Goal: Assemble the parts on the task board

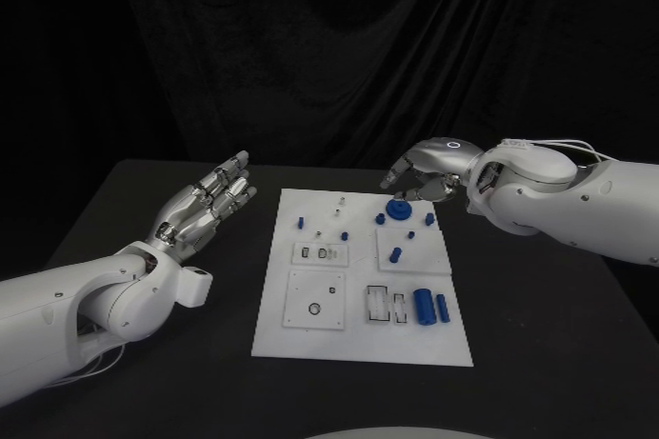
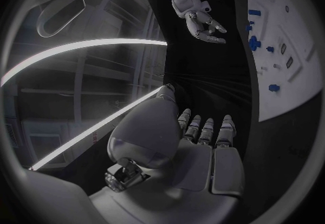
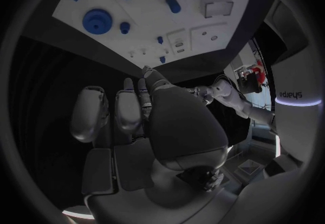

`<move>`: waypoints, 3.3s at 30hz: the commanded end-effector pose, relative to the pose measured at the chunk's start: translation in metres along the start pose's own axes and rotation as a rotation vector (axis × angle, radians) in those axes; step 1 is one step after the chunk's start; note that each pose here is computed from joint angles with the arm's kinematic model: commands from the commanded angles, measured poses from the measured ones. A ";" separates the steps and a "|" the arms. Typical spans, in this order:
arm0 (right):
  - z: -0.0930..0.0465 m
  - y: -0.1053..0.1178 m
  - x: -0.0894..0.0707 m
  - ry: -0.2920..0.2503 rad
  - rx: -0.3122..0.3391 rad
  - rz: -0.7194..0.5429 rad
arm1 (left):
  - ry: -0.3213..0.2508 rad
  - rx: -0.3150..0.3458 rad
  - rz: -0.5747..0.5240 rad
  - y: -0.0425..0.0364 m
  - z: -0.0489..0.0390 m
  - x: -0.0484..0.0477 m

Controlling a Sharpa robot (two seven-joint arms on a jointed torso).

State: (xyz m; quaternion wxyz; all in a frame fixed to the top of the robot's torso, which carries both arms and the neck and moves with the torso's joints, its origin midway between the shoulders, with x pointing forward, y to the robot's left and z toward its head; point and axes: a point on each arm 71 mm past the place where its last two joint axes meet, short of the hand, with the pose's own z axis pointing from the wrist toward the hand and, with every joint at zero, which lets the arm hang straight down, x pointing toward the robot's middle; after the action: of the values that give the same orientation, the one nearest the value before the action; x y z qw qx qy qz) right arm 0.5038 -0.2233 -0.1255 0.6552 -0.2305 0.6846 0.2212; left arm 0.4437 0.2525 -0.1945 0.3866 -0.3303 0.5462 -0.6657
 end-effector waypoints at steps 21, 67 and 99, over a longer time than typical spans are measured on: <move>0.003 0.001 0.000 -0.041 0.005 -0.231 | 0.110 0.197 0.163 -0.0233 -0.0045 0.0137; -0.001 -0.010 0.022 0.001 0.014 -0.222 | 0.135 0.169 0.160 -0.0200 -0.0027 0.0104; 0.006 0.001 0.003 -0.112 -0.030 -0.228 | 0.125 0.141 0.172 -0.0160 0.0001 0.0049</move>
State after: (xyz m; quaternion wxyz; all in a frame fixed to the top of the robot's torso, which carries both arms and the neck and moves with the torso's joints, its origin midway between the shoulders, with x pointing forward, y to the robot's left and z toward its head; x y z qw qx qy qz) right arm 0.5075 -0.2200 -0.1366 0.6939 -0.3090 0.6280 0.1692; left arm 0.4411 0.2507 -0.1863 0.4217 -0.2381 0.5777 -0.6570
